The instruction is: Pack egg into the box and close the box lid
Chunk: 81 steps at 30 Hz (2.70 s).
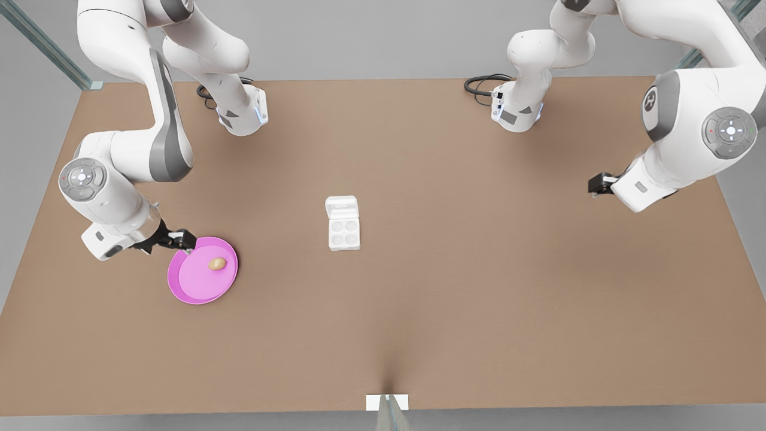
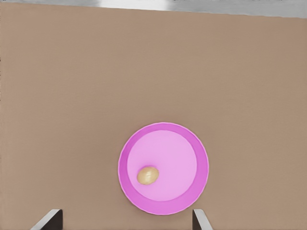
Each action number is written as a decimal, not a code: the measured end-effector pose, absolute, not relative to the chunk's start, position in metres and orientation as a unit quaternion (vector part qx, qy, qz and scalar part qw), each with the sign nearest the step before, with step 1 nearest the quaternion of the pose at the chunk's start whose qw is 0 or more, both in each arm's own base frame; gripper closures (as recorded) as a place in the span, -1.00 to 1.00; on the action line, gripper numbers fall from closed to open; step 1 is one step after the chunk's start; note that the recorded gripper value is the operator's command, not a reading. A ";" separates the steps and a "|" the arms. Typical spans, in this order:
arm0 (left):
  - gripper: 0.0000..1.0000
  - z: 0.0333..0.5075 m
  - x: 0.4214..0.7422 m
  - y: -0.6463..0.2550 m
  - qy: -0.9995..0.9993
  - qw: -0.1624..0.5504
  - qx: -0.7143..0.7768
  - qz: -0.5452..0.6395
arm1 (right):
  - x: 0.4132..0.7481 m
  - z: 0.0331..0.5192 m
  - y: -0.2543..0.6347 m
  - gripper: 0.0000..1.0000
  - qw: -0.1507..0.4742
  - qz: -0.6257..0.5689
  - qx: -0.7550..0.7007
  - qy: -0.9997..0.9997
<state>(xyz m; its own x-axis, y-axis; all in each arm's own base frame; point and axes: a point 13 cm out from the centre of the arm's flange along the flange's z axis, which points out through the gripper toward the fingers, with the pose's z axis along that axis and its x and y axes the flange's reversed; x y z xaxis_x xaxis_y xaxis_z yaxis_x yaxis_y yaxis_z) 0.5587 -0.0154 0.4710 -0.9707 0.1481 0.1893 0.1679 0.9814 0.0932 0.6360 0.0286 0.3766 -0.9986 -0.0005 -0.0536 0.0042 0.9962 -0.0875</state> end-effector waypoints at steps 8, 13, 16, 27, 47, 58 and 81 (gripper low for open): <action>-1.00 0.459 0.563 -0.048 -0.987 0.096 -0.113 -0.057 | 0.605 0.265 0.057 -1.00 -0.087 -0.011 0.010 0.996; -1.00 0.442 0.566 -0.032 -0.987 0.114 -0.102 -0.057 | 0.541 0.126 0.019 -1.00 -0.147 -0.014 0.036 0.988; -1.00 0.440 0.565 -0.030 -0.986 0.118 -0.103 -0.057 | 0.557 0.095 -0.005 -1.00 -0.110 -0.009 0.034 0.993; -1.00 0.439 0.562 -0.030 -0.985 0.126 -0.106 -0.057 | 0.596 0.058 -0.043 -1.00 -0.008 0.013 -0.071 0.997; -1.00 0.442 0.560 -0.027 -0.984 0.127 -0.107 -0.066 | 0.625 0.124 -0.001 -1.00 0.015 0.034 -0.133 0.990; -1.00 0.439 0.560 -0.027 -0.984 0.130 -0.107 -0.065 | 0.595 0.073 0.002 -1.00 -0.043 0.056 -0.097 0.993; -1.00 0.437 0.557 -0.027 -0.983 0.137 -0.107 -0.064 | 0.583 0.040 0.000 -1.00 -0.068 0.057 -0.073 0.993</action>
